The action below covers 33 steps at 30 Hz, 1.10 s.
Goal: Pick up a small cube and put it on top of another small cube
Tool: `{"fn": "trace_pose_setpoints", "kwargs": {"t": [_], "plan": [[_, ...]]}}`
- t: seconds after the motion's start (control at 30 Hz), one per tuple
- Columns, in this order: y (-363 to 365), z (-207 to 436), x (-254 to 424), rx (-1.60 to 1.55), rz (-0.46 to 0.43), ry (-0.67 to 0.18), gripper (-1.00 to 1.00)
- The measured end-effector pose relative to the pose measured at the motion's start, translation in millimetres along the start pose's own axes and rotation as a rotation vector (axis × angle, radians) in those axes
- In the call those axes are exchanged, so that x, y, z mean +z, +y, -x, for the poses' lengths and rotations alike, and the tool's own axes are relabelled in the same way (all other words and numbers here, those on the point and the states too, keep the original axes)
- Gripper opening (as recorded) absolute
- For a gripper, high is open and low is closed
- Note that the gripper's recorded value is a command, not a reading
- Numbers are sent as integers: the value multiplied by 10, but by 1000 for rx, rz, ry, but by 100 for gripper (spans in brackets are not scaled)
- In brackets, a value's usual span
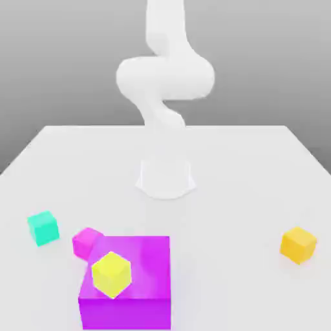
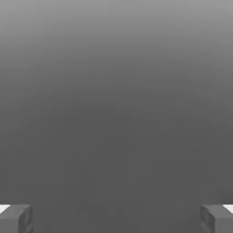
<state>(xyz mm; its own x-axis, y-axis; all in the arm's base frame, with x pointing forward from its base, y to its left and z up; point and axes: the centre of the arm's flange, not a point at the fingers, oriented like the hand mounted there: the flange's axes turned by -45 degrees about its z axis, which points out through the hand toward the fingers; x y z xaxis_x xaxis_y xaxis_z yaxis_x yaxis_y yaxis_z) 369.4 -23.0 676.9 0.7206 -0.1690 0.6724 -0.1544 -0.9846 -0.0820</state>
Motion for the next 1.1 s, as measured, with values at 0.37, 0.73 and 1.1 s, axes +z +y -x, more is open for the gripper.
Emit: {"fn": "trace_pose_setpoints", "kwargs": {"t": [0.37, 0.73, 1.1], "plan": [[1288, 579, 1543, 708, 250, -173, 0], [2572, 1893, 2431, 1427, 538, -258, 0], [3365, 3653, 2680, 2152, 871, -262, 0]]}}
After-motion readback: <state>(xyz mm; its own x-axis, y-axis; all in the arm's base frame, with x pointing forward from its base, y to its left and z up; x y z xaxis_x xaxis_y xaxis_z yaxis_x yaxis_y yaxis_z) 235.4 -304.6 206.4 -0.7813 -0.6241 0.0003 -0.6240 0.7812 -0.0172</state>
